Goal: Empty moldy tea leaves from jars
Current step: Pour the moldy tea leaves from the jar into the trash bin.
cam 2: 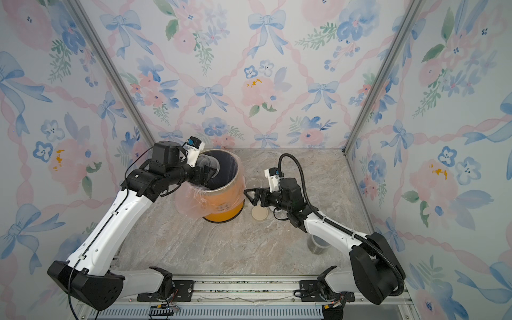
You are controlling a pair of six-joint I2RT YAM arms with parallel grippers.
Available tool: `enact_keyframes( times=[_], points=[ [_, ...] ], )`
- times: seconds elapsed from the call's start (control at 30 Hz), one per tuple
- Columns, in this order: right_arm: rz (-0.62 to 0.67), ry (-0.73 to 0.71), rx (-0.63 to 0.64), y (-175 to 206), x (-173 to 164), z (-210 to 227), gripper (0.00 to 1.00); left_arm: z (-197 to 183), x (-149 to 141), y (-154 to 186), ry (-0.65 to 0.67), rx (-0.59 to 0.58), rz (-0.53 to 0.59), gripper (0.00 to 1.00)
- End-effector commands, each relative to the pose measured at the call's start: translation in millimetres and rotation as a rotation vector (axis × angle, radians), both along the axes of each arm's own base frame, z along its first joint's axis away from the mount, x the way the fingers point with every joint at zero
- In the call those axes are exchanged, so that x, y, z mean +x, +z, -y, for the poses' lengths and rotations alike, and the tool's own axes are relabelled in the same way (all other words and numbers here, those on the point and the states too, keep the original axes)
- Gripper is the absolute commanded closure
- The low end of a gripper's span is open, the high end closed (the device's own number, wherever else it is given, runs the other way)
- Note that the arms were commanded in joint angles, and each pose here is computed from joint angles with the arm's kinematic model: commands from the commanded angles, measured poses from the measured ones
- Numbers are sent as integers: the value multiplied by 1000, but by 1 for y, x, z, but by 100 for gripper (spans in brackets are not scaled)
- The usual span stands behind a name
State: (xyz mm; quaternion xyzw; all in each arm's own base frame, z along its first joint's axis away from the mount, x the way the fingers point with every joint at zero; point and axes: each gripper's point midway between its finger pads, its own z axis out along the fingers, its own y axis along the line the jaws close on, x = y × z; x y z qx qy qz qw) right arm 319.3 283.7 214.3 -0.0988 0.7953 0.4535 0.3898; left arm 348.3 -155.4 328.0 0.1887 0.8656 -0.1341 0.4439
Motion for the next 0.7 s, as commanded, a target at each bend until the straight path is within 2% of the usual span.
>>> enact_keyframes(
  times=[0.0,0.03,0.07,0.1,0.13,0.2,0.23,0.3,0.33,0.4,0.5,0.57,0.6,0.63,0.67],
  points=[
    [10,2,16,0,0,1,3,2,-5,3,-8,6,29,40],
    [12,1,16,0,-1,2,3,3,-6,3,-29,-59,6,39],
    [12,0,16,1,-1,2,3,1,-3,2,-5,-37,16,41],
    [14,-4,16,2,-1,3,3,-4,1,-2,46,84,47,41],
    [17,-5,17,2,-1,3,3,-3,0,-7,55,158,57,40],
    [20,-6,18,4,-2,4,3,5,-3,-10,-6,53,-4,40],
    [20,-7,19,4,-2,4,3,3,0,-12,7,59,-8,40],
    [21,-10,18,4,-1,4,3,-3,4,-21,76,282,33,40],
    [18,-9,17,2,-1,4,3,-1,5,-26,65,277,7,40],
    [15,-9,15,1,0,3,3,6,5,-26,4,85,-73,40],
    [-3,-26,31,0,1,5,3,-1,10,-36,53,209,-74,40],
    [-2,-28,32,0,1,6,3,10,6,-35,-23,74,-129,40],
    [-2,-30,32,0,1,6,3,6,9,-35,4,99,-122,40],
    [-1,-34,34,-1,2,6,3,-2,13,-35,53,194,-91,39],
    [-1,-35,35,-1,2,7,3,-1,14,-36,53,223,-85,39]
  ],
)
